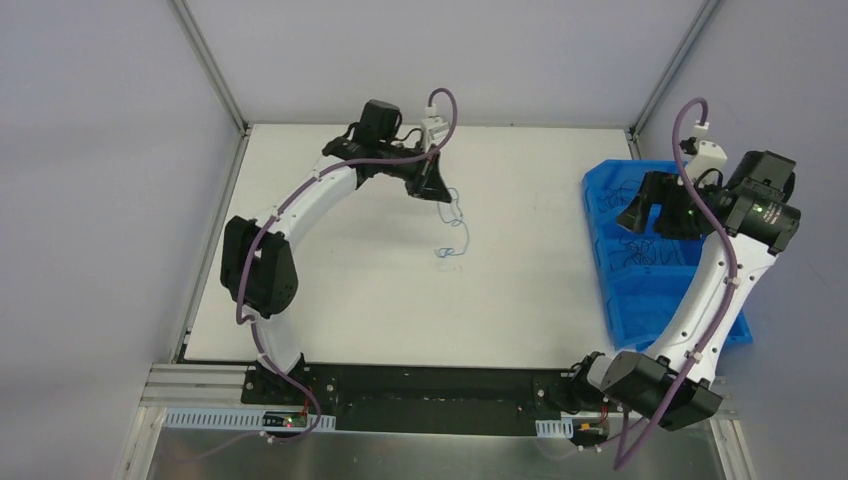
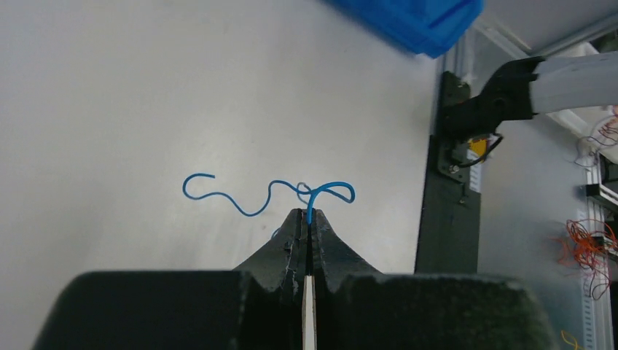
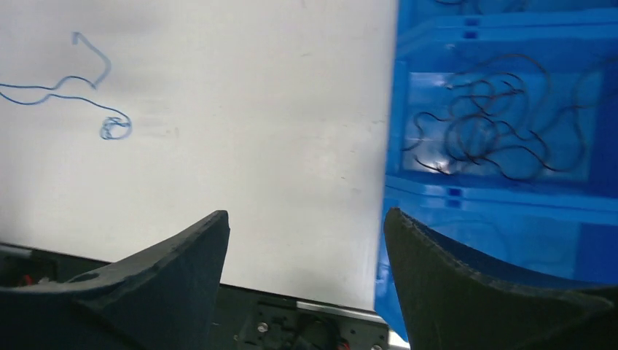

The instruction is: Untangle the cables

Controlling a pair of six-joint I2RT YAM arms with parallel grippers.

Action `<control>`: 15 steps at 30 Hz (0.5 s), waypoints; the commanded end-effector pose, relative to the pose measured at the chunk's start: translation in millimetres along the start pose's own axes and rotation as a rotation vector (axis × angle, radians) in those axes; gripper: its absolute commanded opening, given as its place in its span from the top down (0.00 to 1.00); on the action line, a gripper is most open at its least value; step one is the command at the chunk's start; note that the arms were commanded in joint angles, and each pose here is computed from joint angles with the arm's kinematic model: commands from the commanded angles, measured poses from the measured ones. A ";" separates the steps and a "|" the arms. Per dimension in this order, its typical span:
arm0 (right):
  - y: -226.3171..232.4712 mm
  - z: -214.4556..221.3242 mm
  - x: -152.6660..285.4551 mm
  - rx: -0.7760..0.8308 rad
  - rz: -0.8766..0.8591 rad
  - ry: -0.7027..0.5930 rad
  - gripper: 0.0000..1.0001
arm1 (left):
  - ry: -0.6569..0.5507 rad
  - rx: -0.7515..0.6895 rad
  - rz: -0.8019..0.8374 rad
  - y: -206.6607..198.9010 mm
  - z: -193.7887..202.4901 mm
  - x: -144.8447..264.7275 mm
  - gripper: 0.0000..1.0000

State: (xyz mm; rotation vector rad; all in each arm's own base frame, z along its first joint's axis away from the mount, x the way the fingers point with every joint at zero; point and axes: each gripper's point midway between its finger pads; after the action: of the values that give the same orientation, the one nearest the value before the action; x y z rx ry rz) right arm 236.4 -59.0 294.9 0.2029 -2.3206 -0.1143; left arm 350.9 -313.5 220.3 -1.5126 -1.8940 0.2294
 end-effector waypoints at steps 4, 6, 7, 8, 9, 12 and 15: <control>60.1 -26.6 -27.7 -0.045 -0.231 -0.064 0.19 | -0.089 -0.152 0.197 -94.1 -43.5 22.8 1.00; 66.9 -21.8 -38.8 -0.030 -0.251 -0.032 0.19 | -0.050 -0.123 0.150 -74.9 -15.3 15.2 1.00; 70.0 -19.2 -43.9 -0.021 -0.257 -0.019 0.19 | -0.022 -0.088 0.141 -65.7 1.2 9.7 0.92; 73.8 -16.6 -49.1 -0.012 -0.267 -0.004 0.19 | 0.008 -0.045 0.131 -56.4 17.3 3.9 0.77; 78.0 -13.9 -53.3 0.000 -0.277 0.011 0.19 | 0.038 0.003 0.107 -45.2 32.9 -1.8 0.62; 93.3 -5.1 -63.3 0.063 -0.311 0.055 0.18 | 0.097 0.130 -0.018 -6.1 68.6 -3.4 0.33; 112.6 6.7 -76.0 0.162 -0.347 0.095 0.18 | 0.049 0.247 -0.079 21.4 68.3 22.9 0.20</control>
State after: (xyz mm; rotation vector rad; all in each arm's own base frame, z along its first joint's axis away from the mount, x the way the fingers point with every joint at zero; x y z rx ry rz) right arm 268.3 44.0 259.4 0.5921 -2.1888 -0.1878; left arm 301.9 -306.1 183.0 -1.4620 -1.7706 0.2791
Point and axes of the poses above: each gripper's point midway between its finger pads, its own x axis back along the fingers, its own y axis along the line the jaws close on, z = x × y, and after that the axes turned 5 degrees about x, right-handed
